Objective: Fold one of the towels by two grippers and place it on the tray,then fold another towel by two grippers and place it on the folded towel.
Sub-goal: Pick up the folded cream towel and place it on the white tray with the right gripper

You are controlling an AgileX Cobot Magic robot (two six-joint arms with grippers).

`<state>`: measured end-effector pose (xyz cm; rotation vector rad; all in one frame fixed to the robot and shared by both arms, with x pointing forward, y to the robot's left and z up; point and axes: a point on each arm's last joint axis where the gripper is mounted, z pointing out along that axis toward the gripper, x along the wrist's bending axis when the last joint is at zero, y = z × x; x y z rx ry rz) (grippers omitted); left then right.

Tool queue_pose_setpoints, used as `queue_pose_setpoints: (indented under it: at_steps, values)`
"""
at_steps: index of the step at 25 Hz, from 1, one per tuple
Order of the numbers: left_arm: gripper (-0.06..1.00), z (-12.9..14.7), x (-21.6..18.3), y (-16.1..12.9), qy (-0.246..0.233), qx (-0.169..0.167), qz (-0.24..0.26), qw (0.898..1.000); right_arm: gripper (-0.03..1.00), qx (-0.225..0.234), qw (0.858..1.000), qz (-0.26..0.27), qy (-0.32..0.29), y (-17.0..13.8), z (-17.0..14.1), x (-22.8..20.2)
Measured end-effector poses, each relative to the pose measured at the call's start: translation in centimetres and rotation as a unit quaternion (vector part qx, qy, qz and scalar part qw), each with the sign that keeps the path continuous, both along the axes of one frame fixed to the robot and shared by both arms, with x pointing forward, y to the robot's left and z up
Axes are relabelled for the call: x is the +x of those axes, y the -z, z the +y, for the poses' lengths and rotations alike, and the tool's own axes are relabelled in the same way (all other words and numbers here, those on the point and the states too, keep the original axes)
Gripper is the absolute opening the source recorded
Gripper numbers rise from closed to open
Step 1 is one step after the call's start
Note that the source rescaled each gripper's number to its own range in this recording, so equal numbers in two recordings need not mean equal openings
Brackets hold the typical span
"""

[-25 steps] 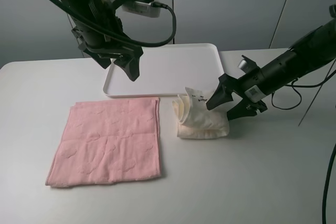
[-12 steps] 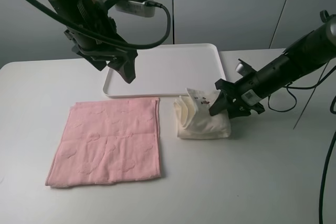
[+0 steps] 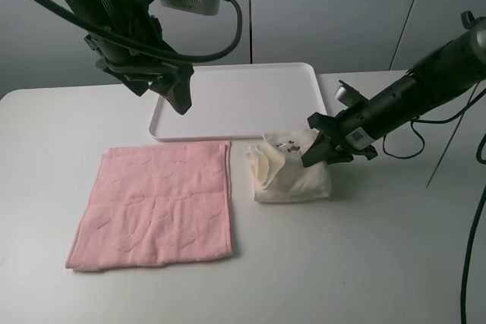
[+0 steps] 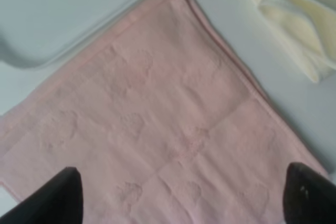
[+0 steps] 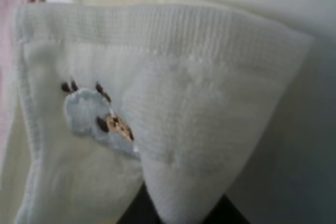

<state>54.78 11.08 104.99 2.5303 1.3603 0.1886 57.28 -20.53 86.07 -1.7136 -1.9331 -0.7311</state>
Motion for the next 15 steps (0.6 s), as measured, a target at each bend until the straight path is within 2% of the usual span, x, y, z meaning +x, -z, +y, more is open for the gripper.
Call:
queue_pose_setpoints:
  at_steps: [2,7,15]
  values:
    - [0.98,0.1,-0.1,-0.3,-0.001,-0.001,-0.003,1.0,0.08,0.013,1.0,-0.014,-0.008,-1.3,0.2,0.1]
    - [0.98,0.4,-0.5,-1.2,0.0,-0.002,-0.014,1.0,0.08,0.077,0.996,-0.03,-0.037,-5.4,1.3,1.9]
    - [0.98,0.5,-0.4,-1.3,0.001,0.001,-0.019,1.0,0.08,0.114,0.988,-0.099,-0.019,-13.0,2.6,7.6]
